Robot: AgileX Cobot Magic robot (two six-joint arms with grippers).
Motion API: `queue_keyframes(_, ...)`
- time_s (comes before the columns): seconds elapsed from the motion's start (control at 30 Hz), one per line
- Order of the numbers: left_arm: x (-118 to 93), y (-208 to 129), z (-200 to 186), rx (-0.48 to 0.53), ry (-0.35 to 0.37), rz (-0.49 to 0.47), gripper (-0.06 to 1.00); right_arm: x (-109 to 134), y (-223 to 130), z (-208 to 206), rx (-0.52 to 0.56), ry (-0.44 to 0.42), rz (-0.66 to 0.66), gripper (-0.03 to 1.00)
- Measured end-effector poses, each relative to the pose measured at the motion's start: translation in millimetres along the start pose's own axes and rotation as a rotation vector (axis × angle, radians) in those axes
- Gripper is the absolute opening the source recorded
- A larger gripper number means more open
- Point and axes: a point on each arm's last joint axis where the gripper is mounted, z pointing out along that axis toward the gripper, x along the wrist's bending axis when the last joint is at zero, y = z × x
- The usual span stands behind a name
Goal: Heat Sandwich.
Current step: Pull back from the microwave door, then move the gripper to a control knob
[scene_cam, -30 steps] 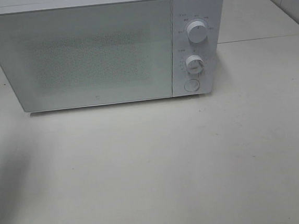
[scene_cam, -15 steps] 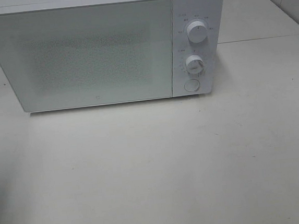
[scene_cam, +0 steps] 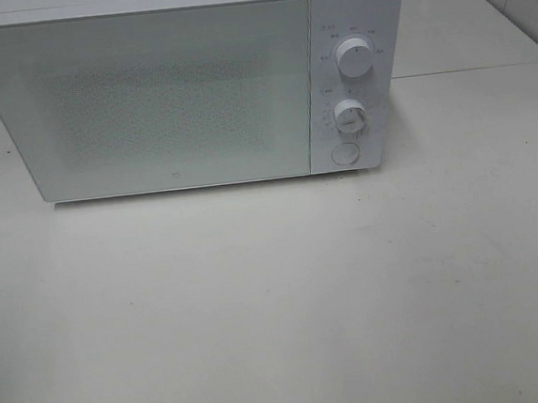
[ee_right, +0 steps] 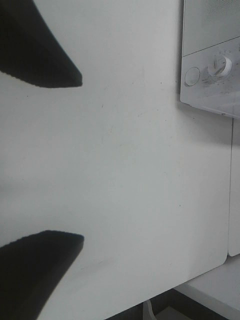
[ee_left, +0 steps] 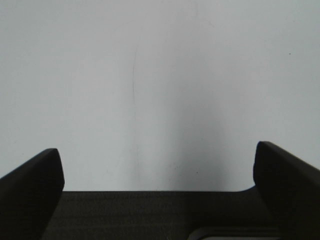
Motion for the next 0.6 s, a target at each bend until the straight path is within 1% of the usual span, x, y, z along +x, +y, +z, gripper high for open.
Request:
queue_keyframes(0.03,0,0,0,0.000,0.000,0.000,0.97,0,0,0,0.000,0.000,0.000,0.76)
queue_keyframes(0.07,0,-5,-4,-0.032,0.001,0.000,0.97,0,0,0,0.000,0.000,0.000,0.76)
queue_keyframes(0.1,0,-14,-10,-0.092,0.002,0.000,0.97,0,0,0,0.000,0.000,0.000,0.76)
queue_keyframes(0.13,0,-19,-14,-0.129,0.002,0.000,0.97,0,0,0,0.000,0.000,0.000,0.76)
queue_keyframes(0.17,0,-19,-14,-0.129,0.002,0.000,0.97,0,0,0,0.000,0.000,0.000,0.76)
queue_keyframes(0.2,0,-24,-18,-0.170,0.003,0.000,0.97,0,0,0,0.000,0.000,0.000,0.76)
queue_keyframes(0.23,-1,-33,-25,-0.251,0.004,0.000,0.97,0,0,0,0.000,0.000,0.000,0.76)
queue_keyframes(0.3,-1,-41,-31,-0.319,0.005,0.000,0.97,0,0,0,0.000,0.000,0.000,0.76)
queue_keyframes(0.33,-1,-41,-31,-0.319,0.005,0.000,0.97,0,0,0,0.000,0.000,0.000,0.76)
queue_keyframes(0.37,-1,-44,-34,-0.347,0.006,0.000,0.97,0,0,0,0.000,0.000,0.000,0.76)
queue_keyframes(0.4,-1,-51,-41,-0.416,0.007,0.000,0.97,0,0,0,0.000,0.000,0.000,0.76)
queue_keyframes(0.47,-1,-55,-44,-0.453,0.008,0.000,0.97,0,0,0,0.000,0.000,0.000,0.76)
queue_keyframes(0.6,-1,-56,-45,-0.460,0.008,0.000,0.97,0,0,0,0.000,0.000,0.000,0.76)
